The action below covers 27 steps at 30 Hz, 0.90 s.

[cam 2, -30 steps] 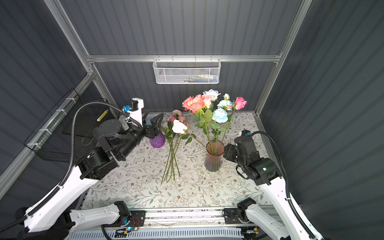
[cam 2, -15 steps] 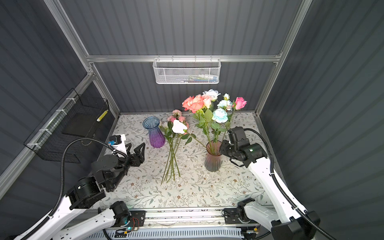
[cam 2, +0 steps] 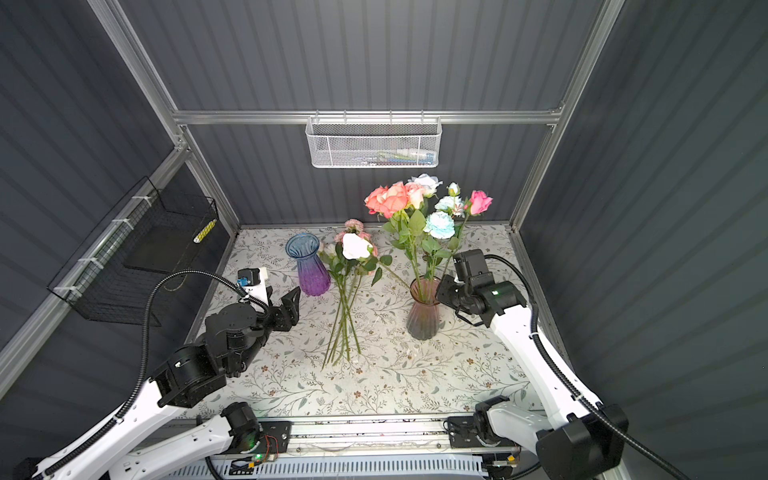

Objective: Arrange the flowers into the vase
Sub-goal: 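Grasp the pink vase rim with the right gripper while the left gripper lowers, then slide the pink vase farther from the robot with the right gripper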

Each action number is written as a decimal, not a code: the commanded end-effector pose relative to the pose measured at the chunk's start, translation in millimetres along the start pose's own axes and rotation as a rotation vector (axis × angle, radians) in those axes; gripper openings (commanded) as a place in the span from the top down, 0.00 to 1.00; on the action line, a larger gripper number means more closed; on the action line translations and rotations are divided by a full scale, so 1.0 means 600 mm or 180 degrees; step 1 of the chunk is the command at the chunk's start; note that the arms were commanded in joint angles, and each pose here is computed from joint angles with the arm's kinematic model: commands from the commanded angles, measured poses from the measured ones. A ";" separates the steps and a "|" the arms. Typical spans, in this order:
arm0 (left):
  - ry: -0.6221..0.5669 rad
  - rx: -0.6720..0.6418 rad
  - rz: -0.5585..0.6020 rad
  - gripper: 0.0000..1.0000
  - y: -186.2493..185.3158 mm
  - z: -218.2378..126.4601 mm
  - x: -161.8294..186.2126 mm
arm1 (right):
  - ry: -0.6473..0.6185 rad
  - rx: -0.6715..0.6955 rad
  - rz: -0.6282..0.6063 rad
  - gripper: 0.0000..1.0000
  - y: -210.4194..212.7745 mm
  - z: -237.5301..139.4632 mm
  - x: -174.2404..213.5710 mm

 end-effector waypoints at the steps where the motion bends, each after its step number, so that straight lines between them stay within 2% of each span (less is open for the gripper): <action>1: -0.0088 -0.0016 0.0014 0.27 0.004 -0.005 -0.003 | 0.0148 0.0184 -0.0013 0.89 -0.018 0.021 0.013; 9: -0.0161 -0.0088 0.0045 0.27 0.013 -0.013 -0.006 | -0.0046 0.0279 -0.0115 1.00 -0.013 0.021 -0.006; 11: -0.0150 -0.0089 0.0067 0.27 0.011 -0.010 -0.003 | -0.0115 0.0308 -0.0125 1.00 -0.011 0.028 -0.020; 22: -0.0051 -0.0049 0.0096 0.26 0.006 -0.006 -0.003 | -0.0493 0.0557 -0.0080 1.00 -0.011 0.078 -0.170; 27: -0.0021 -0.0079 0.0109 0.26 0.011 -0.015 -0.011 | -0.0411 0.0572 0.0050 1.00 -0.021 0.114 -0.228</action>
Point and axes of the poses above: each gripper's point midway between its finger pads, its own z axis out along the fingers, its own y axis along the line the jaws close on, x = y × z, the point moved 9 cm from there along -z, back along the fingers, and after that the axes turned 3 degrees about z, right-handed, at the moved point
